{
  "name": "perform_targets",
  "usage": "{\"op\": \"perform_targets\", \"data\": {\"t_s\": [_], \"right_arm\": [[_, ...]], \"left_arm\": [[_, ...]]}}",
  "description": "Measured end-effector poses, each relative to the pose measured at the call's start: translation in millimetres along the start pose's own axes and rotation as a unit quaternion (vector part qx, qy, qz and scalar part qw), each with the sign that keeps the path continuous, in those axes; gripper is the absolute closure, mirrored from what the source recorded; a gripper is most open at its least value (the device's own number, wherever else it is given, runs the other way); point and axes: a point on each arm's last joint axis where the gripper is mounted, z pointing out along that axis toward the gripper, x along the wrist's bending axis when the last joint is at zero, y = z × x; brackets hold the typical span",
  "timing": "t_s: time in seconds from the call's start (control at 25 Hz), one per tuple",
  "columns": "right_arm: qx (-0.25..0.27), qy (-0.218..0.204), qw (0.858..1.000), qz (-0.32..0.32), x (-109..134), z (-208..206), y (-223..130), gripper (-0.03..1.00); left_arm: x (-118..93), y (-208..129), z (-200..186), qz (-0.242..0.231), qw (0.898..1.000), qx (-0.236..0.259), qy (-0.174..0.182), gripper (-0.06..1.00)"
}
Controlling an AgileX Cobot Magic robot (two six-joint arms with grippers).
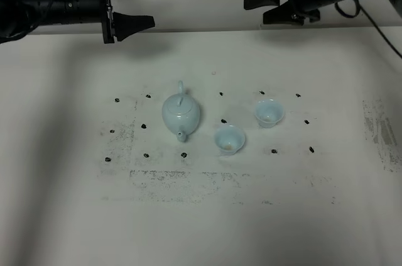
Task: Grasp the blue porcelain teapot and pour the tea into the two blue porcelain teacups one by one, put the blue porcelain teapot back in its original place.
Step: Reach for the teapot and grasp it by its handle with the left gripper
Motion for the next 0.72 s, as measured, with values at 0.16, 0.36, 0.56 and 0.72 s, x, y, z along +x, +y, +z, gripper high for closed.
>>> {"op": "perform_targets", "data": {"t_s": [0.16,0.36,0.56,0.72], "right_arm": [[-0.012,-0.078,0.996,-0.047,25,-35,8,0.38],[-0.028,-0.129,0.989,-0.069,52,-69,9,0.38],[-0.008,-0.195,0.977,-0.087,72,-102,-10,0.38],[0.019,-0.298,0.95,-0.092,79,-135,-37,0.38]], "left_arm": [[-30,-5,-11,0.051,0.997,0.018,0.06,0.2],[-65,-14,-27,0.11,0.982,0.033,0.149,0.2],[-101,-23,-46,0.157,0.96,0.032,0.229,0.21],[-122,-30,-58,0.181,0.946,0.024,0.268,0.21]]}}
